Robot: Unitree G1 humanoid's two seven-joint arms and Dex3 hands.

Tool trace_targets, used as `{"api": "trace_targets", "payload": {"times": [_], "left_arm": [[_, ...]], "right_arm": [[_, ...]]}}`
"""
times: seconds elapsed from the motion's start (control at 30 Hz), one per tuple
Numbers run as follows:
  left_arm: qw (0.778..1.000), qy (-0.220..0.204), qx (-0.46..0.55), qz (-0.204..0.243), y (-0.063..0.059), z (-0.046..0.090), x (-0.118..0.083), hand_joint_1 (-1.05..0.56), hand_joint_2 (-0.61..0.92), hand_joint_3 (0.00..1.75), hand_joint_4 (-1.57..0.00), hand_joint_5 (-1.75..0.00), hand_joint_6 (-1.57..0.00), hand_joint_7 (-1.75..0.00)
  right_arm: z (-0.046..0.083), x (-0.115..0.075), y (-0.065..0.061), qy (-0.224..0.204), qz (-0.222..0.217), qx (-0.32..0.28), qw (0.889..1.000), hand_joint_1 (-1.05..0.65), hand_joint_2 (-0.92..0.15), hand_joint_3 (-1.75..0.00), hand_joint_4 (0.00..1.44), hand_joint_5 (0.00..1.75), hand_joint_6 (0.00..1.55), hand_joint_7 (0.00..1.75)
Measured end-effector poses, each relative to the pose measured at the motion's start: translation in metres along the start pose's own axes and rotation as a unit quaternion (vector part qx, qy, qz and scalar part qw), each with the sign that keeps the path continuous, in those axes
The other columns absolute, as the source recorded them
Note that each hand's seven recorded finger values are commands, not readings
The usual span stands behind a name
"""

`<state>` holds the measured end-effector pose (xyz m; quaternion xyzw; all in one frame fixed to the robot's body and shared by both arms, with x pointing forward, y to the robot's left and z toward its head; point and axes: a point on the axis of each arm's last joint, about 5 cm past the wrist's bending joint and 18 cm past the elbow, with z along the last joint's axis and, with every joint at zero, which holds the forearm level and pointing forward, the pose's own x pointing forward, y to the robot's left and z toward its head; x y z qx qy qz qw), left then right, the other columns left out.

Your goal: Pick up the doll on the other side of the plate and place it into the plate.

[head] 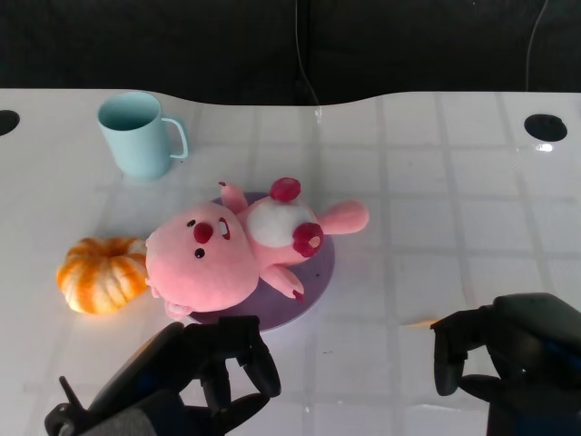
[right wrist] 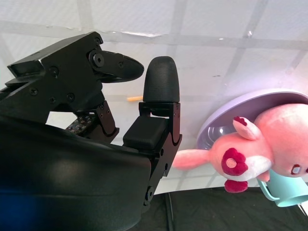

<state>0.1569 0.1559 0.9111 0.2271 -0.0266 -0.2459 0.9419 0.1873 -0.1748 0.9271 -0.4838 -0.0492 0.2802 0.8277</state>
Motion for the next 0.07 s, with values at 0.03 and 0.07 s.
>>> {"api": "trace_targets", "payload": {"times": [0.03,0.07], "left_arm": [[1.0,0.0,0.0,0.0,0.0,-0.0001,0.0,-0.23,0.75,0.65,-0.66,-1.75,-0.65,-1.38],[1.0,0.0,0.0,0.0,-0.0001,-0.0002,0.0,-0.23,0.75,0.65,-0.66,-1.75,-0.65,-1.38]], "right_arm": [[0.0003,0.0008,0.0002,-0.001,0.001,0.0,1.0,-0.11,-0.62,-0.71,0.83,1.74,0.87,1.2],[0.0007,0.0016,0.0005,-0.003,0.002,0.0,1.0,-0.11,-0.62,-0.72,0.83,1.75,0.86,1.21]]}}
